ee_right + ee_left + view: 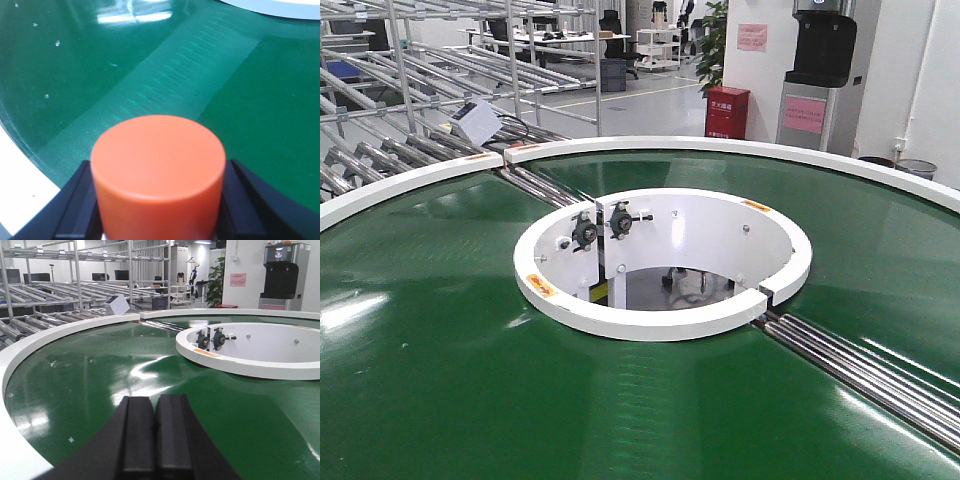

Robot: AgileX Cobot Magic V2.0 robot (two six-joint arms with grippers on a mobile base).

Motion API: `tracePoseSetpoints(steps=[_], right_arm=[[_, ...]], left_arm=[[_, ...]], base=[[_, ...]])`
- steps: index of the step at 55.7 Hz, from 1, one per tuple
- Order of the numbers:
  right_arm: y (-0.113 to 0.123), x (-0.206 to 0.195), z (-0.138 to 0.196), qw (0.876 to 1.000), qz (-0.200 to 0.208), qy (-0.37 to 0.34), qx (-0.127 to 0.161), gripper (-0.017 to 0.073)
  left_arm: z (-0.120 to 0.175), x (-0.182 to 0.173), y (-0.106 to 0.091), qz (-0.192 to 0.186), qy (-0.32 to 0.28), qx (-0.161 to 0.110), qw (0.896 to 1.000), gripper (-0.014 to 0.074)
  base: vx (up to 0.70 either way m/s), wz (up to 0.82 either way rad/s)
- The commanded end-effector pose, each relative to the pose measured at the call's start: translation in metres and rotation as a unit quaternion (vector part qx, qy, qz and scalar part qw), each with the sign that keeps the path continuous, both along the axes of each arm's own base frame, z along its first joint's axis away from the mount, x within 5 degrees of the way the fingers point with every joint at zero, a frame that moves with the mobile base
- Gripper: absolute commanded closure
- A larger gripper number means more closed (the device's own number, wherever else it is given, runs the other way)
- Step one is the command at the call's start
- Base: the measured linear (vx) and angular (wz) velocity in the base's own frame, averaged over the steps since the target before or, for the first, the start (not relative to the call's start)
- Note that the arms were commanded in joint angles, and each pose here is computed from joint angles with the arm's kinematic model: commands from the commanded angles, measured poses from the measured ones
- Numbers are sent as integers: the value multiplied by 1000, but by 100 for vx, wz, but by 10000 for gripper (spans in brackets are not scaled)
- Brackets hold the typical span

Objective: Grab orange capacitor from left shelf to right conveyor

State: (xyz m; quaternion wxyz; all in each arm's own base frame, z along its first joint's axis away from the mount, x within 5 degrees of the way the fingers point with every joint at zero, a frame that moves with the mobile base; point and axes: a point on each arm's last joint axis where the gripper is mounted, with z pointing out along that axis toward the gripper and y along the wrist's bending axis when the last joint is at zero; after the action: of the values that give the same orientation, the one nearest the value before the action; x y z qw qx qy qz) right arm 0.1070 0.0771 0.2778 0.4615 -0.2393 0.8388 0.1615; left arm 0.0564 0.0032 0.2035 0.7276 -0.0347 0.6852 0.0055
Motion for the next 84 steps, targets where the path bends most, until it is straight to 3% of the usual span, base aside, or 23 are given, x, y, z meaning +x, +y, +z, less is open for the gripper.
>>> tracePoseSetpoints(steps=[1,26,41,51,58,68,76,84], right_arm=[[2,3,15,999,3,-44,24,237],[3,4,16,998,3,-51,30,237],[31,40,14,990,27,-129,48,237],[60,75,-4,977,57,-201,37,237],[79,104,-21,972,44,-224,54,237],[93,146,-47,964,34,-257,56,237],[98,170,-77,966,16,-250,66,237],[107,179,-99,968,22,-239,74,237]], left_arm=[[-3,0,0,0,-31,0,1000,600],[-3,0,0,0,-31,0,1000,600],[-3,0,0,0,-31,0,1000,600],[-3,0,0,0,-31,0,1000,600],[-3,0,0,0,-31,0,1000,600],[-3,0,0,0,-31,0,1000,600],[-3,0,0,0,-31,0,1000,600],[-3,0,0,0,-31,0,1000,600]], base=[[0,0],[0,0],[0,0],[0,0],[0,0],[0,0],[0,0],[0,0]])
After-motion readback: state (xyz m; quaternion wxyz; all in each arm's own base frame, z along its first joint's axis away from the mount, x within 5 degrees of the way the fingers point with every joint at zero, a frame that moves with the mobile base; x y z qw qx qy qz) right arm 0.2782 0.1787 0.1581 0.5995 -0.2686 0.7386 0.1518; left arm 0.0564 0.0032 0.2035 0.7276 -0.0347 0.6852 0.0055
